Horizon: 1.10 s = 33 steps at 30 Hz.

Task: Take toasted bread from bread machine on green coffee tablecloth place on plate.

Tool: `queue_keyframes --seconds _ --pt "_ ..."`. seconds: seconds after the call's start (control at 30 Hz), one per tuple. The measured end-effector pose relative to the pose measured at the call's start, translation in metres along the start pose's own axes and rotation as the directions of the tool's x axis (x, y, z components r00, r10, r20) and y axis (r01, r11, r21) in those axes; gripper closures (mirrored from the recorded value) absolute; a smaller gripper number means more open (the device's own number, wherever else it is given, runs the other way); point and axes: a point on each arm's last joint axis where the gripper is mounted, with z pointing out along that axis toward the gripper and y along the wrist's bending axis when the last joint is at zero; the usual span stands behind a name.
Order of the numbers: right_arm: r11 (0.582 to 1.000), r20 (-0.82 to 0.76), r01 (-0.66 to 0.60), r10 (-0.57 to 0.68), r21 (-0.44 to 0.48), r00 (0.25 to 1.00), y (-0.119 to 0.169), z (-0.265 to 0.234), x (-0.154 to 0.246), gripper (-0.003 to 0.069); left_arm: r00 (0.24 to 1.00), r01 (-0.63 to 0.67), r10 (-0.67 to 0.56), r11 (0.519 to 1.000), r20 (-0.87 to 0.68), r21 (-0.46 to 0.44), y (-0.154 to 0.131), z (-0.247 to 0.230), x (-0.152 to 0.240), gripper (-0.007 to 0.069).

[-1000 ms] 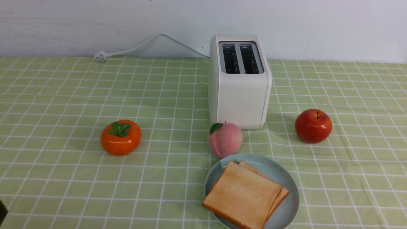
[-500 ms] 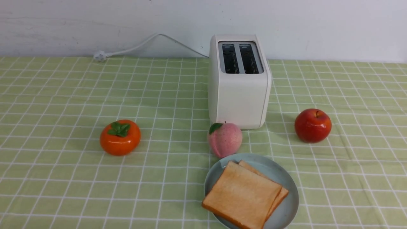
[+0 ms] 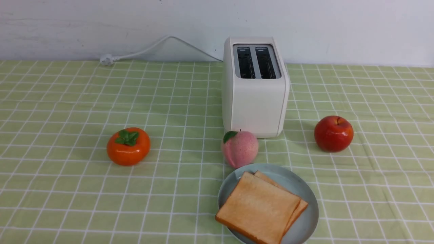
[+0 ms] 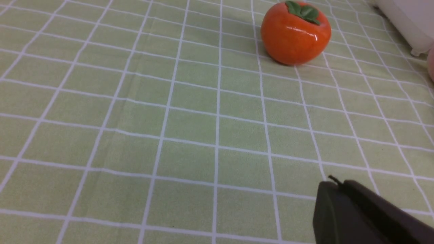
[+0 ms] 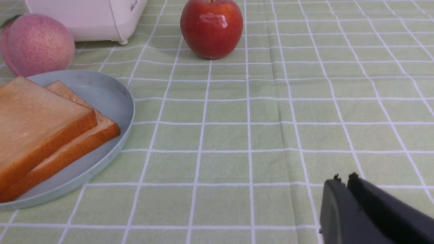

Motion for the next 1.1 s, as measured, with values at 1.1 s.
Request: queue_keyframes --seconds 1.1 --pt "1.0 0.0 0.0 0.0 0.0 1.0 0.0 0.0 0.0 0.0573 1.0 -0.001 0.001 1.0 0.0 -0.001 0.0 0.0 0.0 0.0609"
